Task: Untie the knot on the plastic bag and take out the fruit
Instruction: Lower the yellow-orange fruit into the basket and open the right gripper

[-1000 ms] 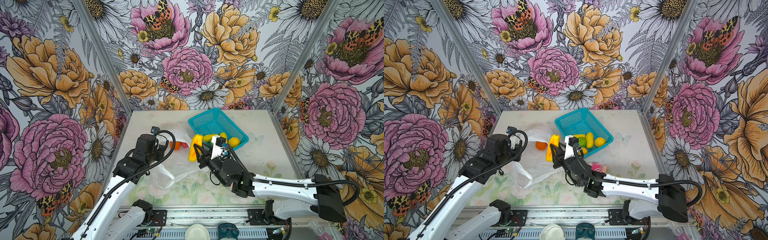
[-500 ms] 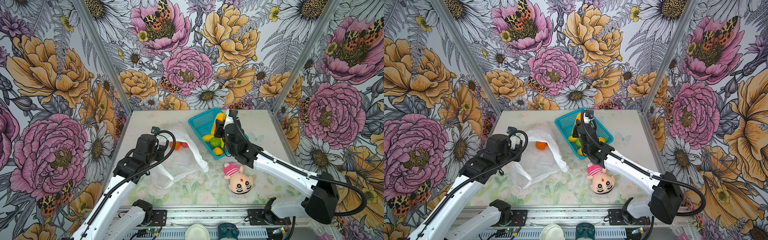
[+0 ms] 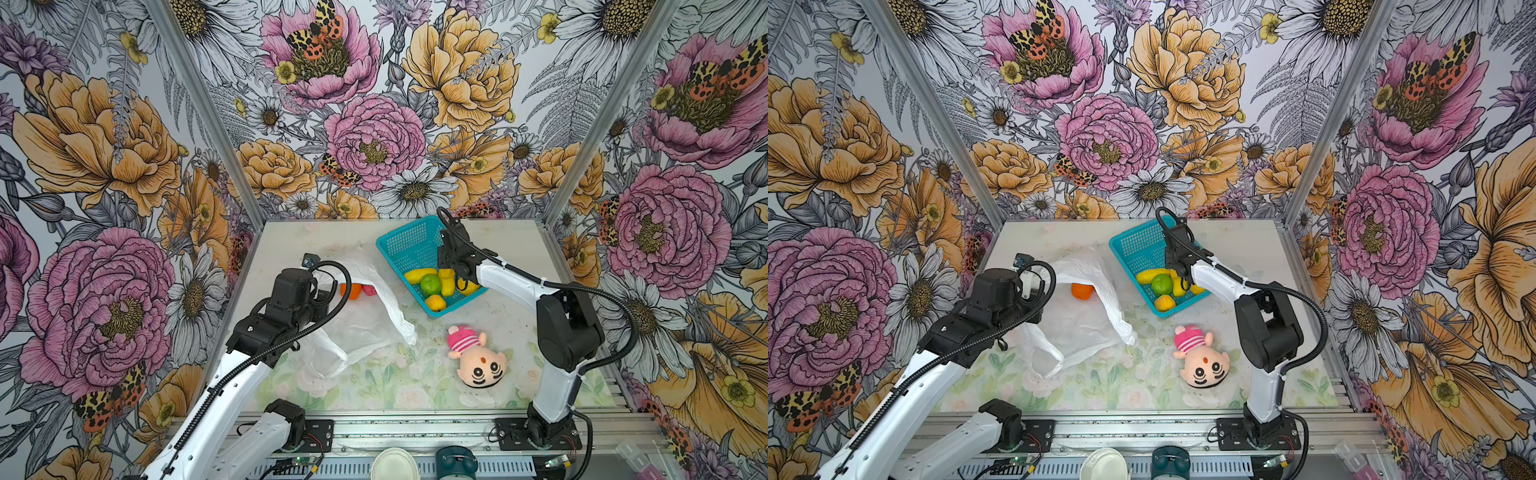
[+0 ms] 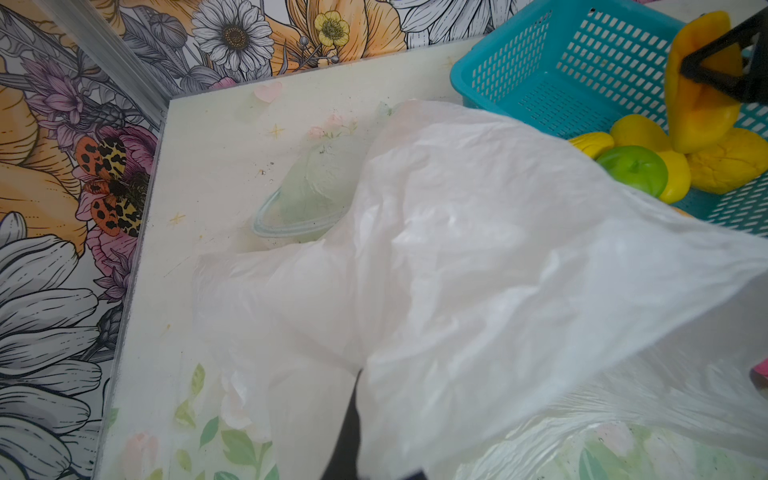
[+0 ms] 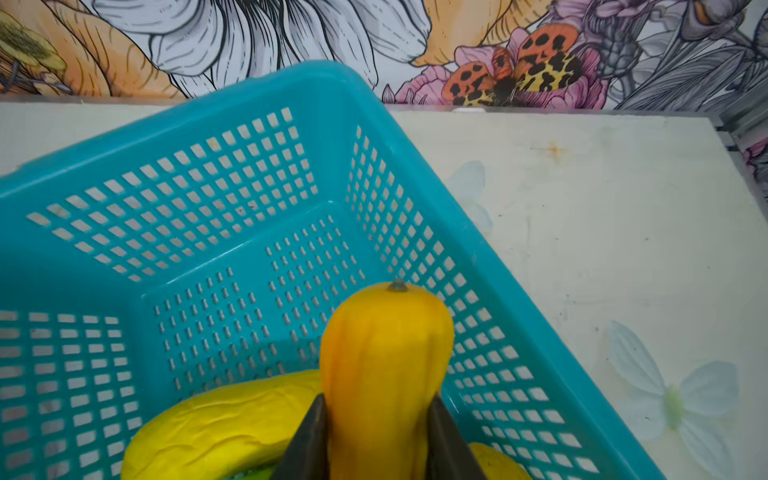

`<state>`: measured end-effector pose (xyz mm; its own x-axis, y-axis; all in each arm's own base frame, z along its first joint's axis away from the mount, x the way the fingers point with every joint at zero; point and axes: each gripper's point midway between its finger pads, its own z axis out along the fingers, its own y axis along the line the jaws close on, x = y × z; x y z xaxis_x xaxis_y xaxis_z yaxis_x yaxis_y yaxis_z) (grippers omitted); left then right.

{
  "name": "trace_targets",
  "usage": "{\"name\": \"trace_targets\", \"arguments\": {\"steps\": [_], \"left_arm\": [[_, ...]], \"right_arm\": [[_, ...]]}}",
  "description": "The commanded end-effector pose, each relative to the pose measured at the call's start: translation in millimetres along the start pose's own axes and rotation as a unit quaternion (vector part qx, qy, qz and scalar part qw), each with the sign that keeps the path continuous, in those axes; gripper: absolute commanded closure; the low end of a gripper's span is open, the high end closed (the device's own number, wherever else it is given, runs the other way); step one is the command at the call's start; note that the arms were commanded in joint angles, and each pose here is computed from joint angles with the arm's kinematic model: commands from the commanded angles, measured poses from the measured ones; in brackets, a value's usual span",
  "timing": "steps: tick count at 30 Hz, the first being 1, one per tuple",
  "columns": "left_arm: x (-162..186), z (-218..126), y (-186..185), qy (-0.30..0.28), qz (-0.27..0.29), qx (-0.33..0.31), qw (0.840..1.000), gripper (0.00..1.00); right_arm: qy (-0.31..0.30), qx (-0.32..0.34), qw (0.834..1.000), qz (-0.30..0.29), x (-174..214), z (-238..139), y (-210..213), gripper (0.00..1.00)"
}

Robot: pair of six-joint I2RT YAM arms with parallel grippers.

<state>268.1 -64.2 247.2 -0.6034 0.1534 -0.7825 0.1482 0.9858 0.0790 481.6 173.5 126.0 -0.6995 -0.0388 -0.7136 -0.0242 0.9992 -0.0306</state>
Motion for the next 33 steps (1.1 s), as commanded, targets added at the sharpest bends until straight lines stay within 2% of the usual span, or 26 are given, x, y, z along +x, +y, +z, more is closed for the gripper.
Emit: {"name": "trace_targets", "arguments": {"steps": [1, 9, 13, 15, 17, 21, 27, 33], "left_arm": [[0.3, -1.9, 5.7, -0.005, -0.005, -0.011, 1.000, 1.00], [0.0, -1.6, 5.8, -0.004, -0.007, -0.008, 1.000, 1.00], [0.1, -0.8, 5.5, -0.003, -0.008, -0.006, 1.000, 1.00], [0.0, -1.0, 5.9, -0.004, -0.009, -0.007, 1.000, 1.00], [0.1, -1.1, 6.2, -0.003, -0.009, -0.007, 1.000, 1.00], [-0.3, -1.1, 6.7, -0.004, -0.011, -0.007, 1.000, 1.00], [-0.7, -1.3, 8.6, -0.005, -0.013, -0.009, 1.000, 1.00], [-0.7, -0.8, 5.0, -0.003, -0.014, 0.003, 1.000, 1.00]], "right_arm": [[0.003, -0.003, 1.000, -0.010, -8.0, 2.4, 0.2, 0.75], [0.030, -0.026, 0.999, -0.001, 3.4, 25.1, 7.6, 0.71], [0.030, -0.027, 0.999, 0.003, 2.8, 24.4, 7.1, 0.56], [0.028, -0.025, 0.999, 0.003, 2.3, 22.5, 5.7, 0.43], [0.024, -0.020, 0.999, 0.006, 0.5, 19.7, 3.2, 0.35], [0.017, -0.023, 0.999, 0.013, -3.3, 8.7, 1.8, 0.31], [-0.023, -0.026, 0.999, 0.032, -19.6, -34.0, -5.5, 0.29], [-0.122, -0.069, 0.990, 0.020, -39.8, -119.2, 13.5, 0.28]]}}
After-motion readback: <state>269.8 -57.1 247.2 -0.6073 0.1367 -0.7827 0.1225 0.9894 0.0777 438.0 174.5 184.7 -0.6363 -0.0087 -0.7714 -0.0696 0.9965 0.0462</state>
